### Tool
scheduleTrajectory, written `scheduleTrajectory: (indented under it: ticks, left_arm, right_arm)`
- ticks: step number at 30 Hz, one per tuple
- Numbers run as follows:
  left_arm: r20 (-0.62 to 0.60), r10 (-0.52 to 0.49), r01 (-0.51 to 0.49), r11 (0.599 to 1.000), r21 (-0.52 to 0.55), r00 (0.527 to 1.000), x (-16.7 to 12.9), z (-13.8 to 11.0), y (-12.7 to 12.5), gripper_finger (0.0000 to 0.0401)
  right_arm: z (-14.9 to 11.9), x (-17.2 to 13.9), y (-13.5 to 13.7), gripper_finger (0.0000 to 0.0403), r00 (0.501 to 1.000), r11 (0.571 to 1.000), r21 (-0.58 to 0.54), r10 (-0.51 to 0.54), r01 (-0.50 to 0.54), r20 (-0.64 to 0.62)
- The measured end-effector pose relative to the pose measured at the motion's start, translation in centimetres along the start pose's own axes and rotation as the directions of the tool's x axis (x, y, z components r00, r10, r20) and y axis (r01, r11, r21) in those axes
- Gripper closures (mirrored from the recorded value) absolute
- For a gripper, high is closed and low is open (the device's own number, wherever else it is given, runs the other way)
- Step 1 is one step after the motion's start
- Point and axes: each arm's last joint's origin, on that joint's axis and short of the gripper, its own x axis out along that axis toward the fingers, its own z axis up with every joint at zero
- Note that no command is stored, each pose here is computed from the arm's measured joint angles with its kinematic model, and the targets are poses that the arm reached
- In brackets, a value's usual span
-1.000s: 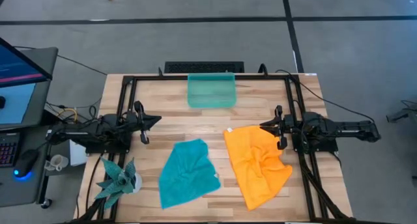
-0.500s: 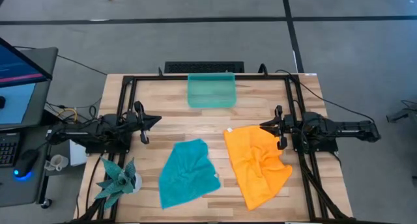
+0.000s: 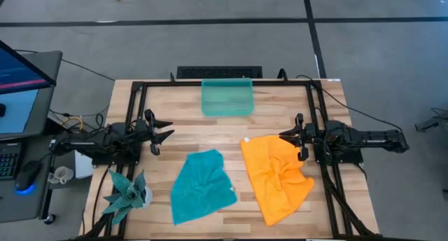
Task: Roll microfiber towels into tight, uniform cylinder then place into a basket
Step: Fold the blue microfiber cloth
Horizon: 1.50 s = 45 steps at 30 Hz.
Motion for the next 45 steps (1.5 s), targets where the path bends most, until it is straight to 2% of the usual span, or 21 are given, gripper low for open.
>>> scheduleTrajectory:
  ticks: [5, 9, 15, 19, 22, 27, 32, 37, 45]
  left_arm:
    - [0.004, 0.001, -0.001, 1.000, -0.027, 1.000, 0.0, 0.0, 0.0, 0.0196]
    - [0.108, -0.001, 0.006, 0.999, -0.047, 0.994, -0.1, 1.2, 0.0, 0.0191]
    - [0.216, -0.064, 0.053, 0.997, 0.054, 0.974, -0.6, 5.0, -0.1, 0.0204]
    - [0.193, -0.108, 0.081, 0.987, 0.140, 0.975, -0.2, 7.1, -0.4, 0.0215]
    - [0.141, -0.129, 0.101, 0.977, 0.188, 0.982, 0.7, 8.9, -0.8, 0.0220]
    - [-0.035, -0.138, 0.142, 0.963, 0.230, 0.990, 3.0, 11.4, -1.5, 0.0223]
    - [-0.219, -0.177, 0.228, 0.945, 0.233, 0.960, 5.2, 13.1, -3.0, 0.0223]
    - [-0.335, -0.245, 0.323, 0.925, 0.200, 0.910, 7.1, 13.6, -5.5, 0.0223]
    - [-0.464, -0.259, 0.364, 0.919, 0.153, 0.847, 8.0, 12.0, -10.4, 0.0223]
  right_arm:
    - [0.0, 0.0, 0.0, 0.0332, 1.000, 1.000, 0.000, 0.000, 0.000, -0.001]
    - [0.0, 0.0, 0.0, 0.0332, 1.000, 1.000, 0.000, 0.000, 0.000, 0.000]
    - [0.0, 0.0, 0.0, 0.0332, 1.000, 1.000, 0.000, 0.000, 0.000, 0.000]
    - [0.0, 0.0, 0.0, 0.0332, 1.000, 1.000, 0.000, 0.000, 0.000, 0.000]
    - [0.0, 0.0, 0.0, 0.0332, 1.000, 1.000, 0.000, 0.000, 0.000, 0.000]
    - [0.0, 0.0, 0.0, 0.0332, 1.000, 1.000, 0.000, 0.000, 0.000, -0.001]
    - [0.0, 0.0, 0.0, 0.0332, 1.000, 1.000, 0.000, 0.000, 0.000, 0.000]
    - [0.0, 0.0, 0.0, 0.0332, 1.000, 1.000, 0.000, 0.000, 0.000, 0.000]
    - [0.0, 0.0, 0.0, 0.0332, 1.000, 1.000, 0.000, 0.000, 0.000, 0.000]
